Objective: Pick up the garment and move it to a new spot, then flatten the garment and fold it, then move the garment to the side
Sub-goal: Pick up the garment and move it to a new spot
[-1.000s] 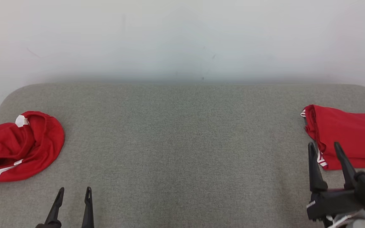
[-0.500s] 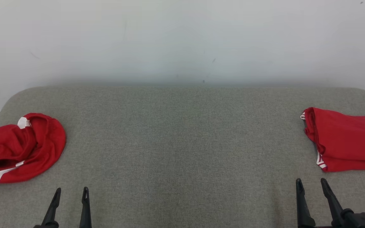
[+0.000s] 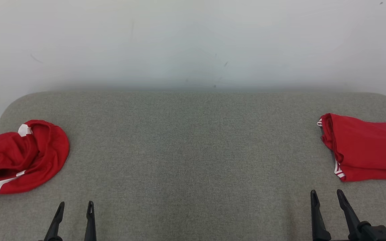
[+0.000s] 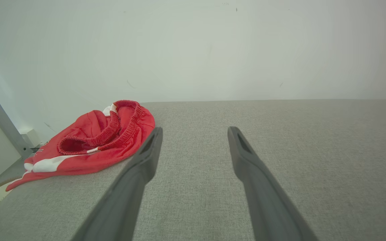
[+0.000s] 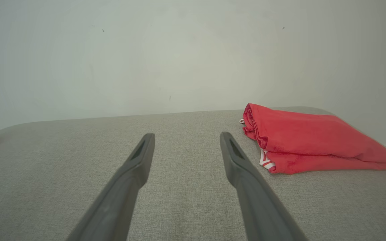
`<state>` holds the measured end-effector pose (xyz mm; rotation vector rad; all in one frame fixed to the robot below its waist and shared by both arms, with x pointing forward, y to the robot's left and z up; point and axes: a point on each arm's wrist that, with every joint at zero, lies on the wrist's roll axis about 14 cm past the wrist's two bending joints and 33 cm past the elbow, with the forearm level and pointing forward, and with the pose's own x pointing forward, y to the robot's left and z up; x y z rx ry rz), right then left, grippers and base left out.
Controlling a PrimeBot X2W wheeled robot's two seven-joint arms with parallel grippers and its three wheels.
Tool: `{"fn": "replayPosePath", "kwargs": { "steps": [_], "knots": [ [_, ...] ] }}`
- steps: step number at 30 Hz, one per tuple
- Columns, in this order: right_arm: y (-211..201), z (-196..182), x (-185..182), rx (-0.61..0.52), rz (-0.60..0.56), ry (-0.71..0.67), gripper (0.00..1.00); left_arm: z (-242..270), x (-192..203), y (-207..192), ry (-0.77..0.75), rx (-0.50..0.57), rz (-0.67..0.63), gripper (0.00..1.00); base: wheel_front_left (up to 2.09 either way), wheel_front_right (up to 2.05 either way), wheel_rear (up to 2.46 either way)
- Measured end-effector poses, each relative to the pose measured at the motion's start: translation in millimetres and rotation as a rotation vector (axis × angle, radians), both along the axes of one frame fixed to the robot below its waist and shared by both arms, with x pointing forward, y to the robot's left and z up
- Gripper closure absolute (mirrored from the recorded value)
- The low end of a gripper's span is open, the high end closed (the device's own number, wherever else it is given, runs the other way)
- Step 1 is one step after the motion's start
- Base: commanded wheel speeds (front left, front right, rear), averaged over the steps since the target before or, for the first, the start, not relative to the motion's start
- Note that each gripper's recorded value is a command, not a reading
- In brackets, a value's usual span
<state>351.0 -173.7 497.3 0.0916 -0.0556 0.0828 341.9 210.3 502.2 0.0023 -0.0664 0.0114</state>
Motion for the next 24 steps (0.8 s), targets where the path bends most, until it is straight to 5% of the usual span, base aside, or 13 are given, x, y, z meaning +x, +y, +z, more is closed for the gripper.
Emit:
{"fn": "replayPosePath", "kwargs": {
  "steps": [24],
  "knots": [
    [30,-7,12,0.015,0.091,0.024,0.0,2,-22,31,-0.004,0.012,0.095,0.0,0.0,0.0,0.0]
  ]
}}
